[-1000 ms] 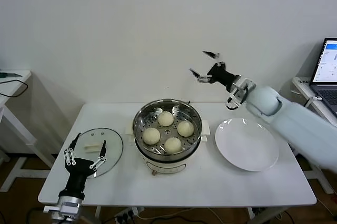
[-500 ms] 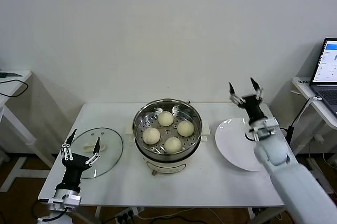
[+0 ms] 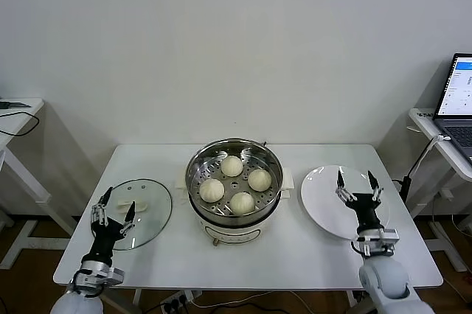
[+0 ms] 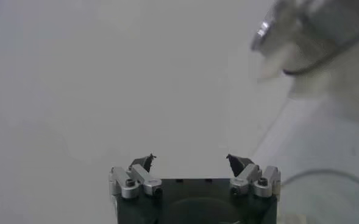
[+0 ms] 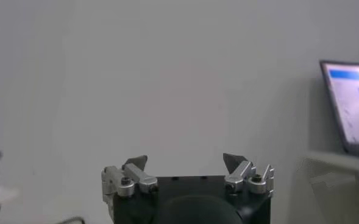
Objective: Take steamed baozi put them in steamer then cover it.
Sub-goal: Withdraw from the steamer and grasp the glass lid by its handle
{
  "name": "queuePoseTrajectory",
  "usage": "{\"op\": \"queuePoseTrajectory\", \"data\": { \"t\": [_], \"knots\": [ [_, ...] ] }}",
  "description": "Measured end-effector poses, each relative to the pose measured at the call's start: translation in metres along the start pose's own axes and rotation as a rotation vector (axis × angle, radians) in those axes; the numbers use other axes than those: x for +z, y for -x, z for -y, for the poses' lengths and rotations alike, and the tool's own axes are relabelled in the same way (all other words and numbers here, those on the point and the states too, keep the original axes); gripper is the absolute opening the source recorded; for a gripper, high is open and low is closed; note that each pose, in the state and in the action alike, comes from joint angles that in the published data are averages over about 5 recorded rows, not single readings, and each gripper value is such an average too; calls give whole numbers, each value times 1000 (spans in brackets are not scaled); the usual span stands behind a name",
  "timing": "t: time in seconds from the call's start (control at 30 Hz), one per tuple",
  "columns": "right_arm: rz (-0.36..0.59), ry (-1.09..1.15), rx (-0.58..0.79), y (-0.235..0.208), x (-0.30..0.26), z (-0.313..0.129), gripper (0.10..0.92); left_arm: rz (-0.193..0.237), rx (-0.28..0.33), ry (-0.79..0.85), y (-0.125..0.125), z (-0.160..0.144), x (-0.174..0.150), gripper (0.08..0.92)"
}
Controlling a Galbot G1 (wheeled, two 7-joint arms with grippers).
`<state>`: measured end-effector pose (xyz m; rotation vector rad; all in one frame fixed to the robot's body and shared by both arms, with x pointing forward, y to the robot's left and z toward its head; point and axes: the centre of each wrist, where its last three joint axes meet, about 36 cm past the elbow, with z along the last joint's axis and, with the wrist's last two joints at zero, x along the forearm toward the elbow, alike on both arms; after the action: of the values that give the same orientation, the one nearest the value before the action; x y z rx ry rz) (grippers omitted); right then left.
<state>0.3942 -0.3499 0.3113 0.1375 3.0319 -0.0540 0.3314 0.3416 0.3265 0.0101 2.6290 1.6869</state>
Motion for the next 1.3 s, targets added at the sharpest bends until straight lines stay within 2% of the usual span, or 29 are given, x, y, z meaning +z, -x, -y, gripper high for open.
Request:
{"op": "queuePoseTrajectory", "data": {
  "t": [0.2, 0.6, 0.83, 1.3],
  "knots": [
    [-29, 4, 21, -19, 9, -3, 823, -12, 32, 155, 13, 21, 18, 823],
    [-58, 5, 31, -32, 18, -13, 823, -36, 55, 388, 38, 45, 51, 823],
    [-65, 6, 31, -34, 21, -18, 823, -47, 68, 441, 46, 54, 61, 823],
    [-76, 5, 23, -39, 30, -25, 823, -52, 41, 458, 60, 58, 57, 823]
  ]
}}
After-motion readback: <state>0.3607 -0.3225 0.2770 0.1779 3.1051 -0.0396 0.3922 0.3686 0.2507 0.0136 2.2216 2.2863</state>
